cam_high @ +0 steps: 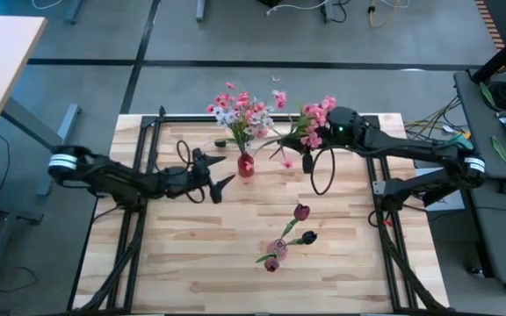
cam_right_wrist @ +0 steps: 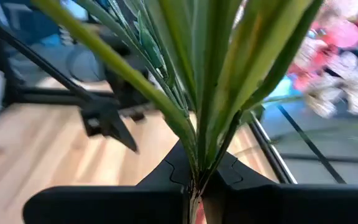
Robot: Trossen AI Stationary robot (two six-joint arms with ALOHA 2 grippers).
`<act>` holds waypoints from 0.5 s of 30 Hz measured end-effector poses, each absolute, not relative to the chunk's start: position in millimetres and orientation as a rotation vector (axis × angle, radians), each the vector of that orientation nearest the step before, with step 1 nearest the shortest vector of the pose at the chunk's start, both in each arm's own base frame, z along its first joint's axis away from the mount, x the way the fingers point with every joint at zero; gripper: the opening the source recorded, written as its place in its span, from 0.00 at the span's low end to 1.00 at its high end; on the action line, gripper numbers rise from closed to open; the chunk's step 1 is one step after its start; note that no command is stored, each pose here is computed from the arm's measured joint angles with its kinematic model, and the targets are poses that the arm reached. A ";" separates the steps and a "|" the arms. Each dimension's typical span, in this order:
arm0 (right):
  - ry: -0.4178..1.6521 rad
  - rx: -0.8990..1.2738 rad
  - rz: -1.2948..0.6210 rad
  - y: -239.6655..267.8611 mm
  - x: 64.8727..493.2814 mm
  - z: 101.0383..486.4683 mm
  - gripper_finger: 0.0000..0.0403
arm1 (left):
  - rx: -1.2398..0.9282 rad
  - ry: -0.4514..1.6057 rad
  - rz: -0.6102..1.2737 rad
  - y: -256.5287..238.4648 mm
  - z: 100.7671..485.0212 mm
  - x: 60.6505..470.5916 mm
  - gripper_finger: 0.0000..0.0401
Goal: Sort flowers into vase by color
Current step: Put the pink flowers into the red vase
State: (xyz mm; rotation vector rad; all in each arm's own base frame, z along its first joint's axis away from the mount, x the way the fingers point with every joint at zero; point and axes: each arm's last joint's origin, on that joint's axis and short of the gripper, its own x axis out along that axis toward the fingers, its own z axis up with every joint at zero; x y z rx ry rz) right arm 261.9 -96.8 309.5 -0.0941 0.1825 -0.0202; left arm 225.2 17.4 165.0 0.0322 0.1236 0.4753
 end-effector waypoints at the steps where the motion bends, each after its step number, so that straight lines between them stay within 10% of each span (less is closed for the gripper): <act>1: 0.162 -0.092 0.001 -96.4 262.9 308.1 0.02 | 0.038 0.107 0.480 18.6 162.5 227.9 0.82; 15: 0.139 -0.079 0.042 -96.4 261.8 302.9 0.02 | 0.058 0.137 0.505 38.0 119.5 261.4 0.82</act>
